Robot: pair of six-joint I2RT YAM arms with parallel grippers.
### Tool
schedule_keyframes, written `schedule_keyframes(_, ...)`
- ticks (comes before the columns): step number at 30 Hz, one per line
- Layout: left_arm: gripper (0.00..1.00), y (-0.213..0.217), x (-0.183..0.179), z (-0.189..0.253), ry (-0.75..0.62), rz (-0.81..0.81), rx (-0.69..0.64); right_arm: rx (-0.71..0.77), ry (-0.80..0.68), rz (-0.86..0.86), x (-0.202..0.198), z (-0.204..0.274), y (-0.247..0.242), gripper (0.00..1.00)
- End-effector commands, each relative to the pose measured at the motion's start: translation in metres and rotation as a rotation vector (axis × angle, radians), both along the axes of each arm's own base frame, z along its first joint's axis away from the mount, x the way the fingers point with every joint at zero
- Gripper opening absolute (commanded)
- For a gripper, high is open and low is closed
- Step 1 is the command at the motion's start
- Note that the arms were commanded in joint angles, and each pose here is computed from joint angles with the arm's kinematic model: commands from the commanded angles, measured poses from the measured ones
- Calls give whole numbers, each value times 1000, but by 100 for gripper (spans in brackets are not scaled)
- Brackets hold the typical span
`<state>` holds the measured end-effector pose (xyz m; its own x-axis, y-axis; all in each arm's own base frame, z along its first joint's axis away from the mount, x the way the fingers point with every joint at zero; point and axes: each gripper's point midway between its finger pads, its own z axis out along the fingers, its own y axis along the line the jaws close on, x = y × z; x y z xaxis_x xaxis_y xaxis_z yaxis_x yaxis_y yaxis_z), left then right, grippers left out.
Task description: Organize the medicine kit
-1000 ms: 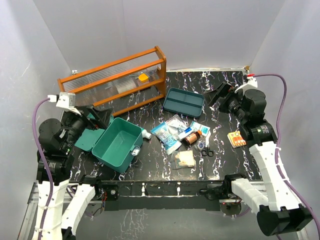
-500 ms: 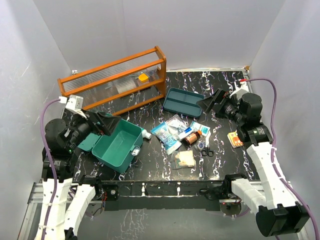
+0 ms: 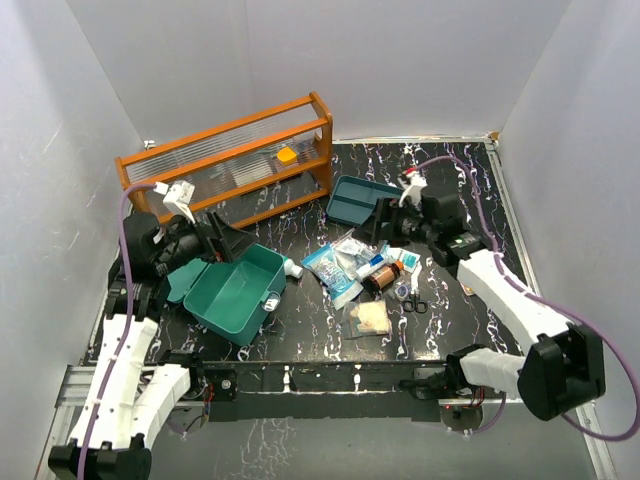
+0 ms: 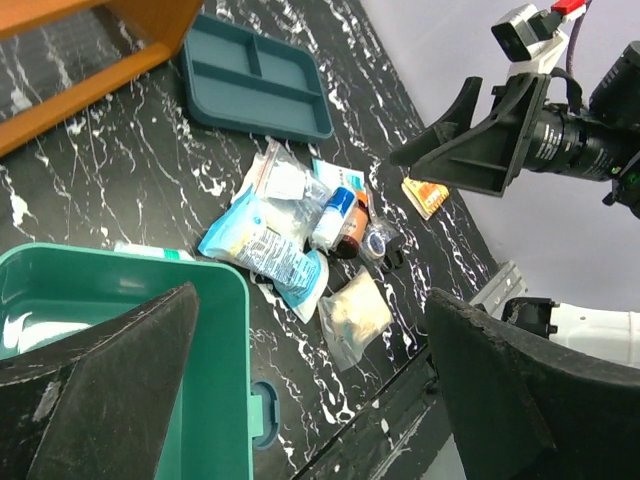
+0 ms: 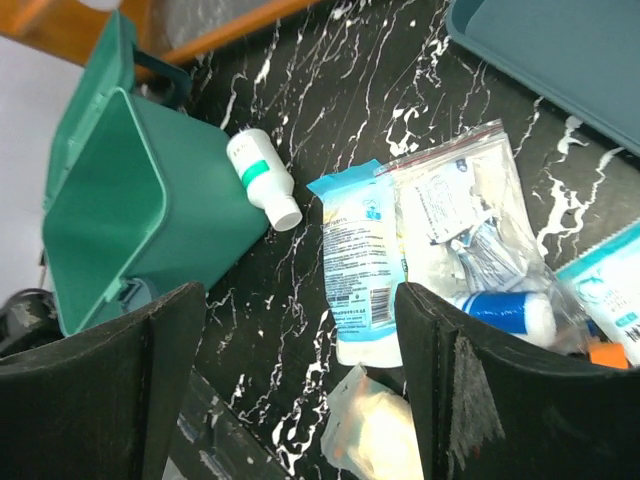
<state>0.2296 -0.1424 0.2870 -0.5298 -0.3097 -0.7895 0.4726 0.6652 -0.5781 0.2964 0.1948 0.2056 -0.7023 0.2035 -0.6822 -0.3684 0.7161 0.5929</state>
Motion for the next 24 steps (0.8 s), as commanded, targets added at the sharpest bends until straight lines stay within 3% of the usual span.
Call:
schedule_keyframes(1, 94, 0, 8, 0, 5, 4, -14, -28, -98, 19, 16, -1, 30, 70)
schedule_keyframes(7, 97, 8, 12, -4, -14, 74, -7, -69, -73, 140, 8, -34, 92, 58)
schedule_keyframes(13, 98, 11, 14, -1, -11, 98, -10, -99, -93, 214, 8, -57, 138, 53)
schedule_keyframes(24, 98, 9, 14, -2, -4, 100, -37, -164, -85, 218, 25, -107, 172, 54)
